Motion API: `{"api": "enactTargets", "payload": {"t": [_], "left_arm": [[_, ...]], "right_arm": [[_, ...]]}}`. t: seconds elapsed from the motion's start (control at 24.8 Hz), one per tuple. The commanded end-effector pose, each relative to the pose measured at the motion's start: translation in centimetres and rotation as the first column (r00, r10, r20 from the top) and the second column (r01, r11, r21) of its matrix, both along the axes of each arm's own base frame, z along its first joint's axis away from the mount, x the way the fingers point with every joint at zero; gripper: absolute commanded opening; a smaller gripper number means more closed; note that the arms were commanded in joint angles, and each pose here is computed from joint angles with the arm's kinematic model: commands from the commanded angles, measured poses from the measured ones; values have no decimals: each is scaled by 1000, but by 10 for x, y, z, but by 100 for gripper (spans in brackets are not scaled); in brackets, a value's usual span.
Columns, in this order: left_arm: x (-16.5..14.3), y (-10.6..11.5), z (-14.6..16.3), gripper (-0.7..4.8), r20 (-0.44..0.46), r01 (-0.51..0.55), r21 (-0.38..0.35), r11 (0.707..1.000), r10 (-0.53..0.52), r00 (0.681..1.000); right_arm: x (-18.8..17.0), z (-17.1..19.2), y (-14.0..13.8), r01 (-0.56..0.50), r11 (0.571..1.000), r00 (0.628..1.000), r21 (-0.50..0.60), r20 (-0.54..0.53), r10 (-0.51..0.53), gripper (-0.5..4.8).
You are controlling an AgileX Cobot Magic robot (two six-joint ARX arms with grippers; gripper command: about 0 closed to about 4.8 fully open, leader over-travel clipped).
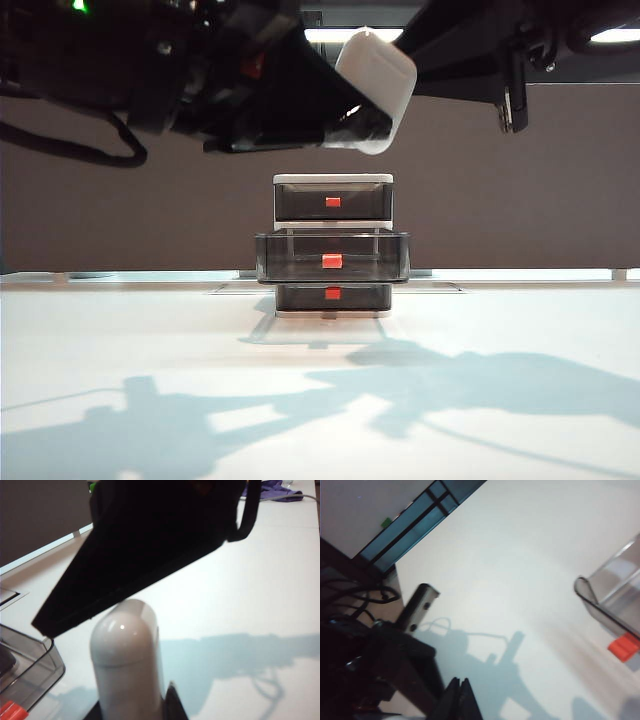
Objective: Pick up the earphone case on the table, open the lid, insert the wireless earphone on the table into it, close the lid, put the earphone case into the second layer of the drawer, and finally close the drawer.
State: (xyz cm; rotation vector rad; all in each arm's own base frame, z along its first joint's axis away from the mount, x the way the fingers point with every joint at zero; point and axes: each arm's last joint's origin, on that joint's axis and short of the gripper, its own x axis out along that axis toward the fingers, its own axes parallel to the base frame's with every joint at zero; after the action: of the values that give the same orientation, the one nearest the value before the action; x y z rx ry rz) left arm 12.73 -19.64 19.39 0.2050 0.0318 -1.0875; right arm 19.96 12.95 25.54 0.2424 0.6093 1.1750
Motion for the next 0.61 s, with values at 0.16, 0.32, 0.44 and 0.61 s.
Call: {"api": "enactTargets", "payload": {"t": [0.16,0.32,0.44,0.61], "left_arm": [[1,0,4,48,-51,-14,-54,998,11,999],[4,2,4,48,-129,-44,-96,994,31,991],[10,6,4,48,-176,-84,-120,989,62,982],[21,14,5,48,-226,-154,-146,977,118,967]], "right_arm": [[1,0,-3,130,989,991,-75,35,-128,-5],[-3,0,-6,175,976,984,-128,65,-168,-5],[-6,1,-9,210,964,976,-161,85,-199,-5],[-10,3,-12,219,956,972,-194,133,-196,-5]]}}
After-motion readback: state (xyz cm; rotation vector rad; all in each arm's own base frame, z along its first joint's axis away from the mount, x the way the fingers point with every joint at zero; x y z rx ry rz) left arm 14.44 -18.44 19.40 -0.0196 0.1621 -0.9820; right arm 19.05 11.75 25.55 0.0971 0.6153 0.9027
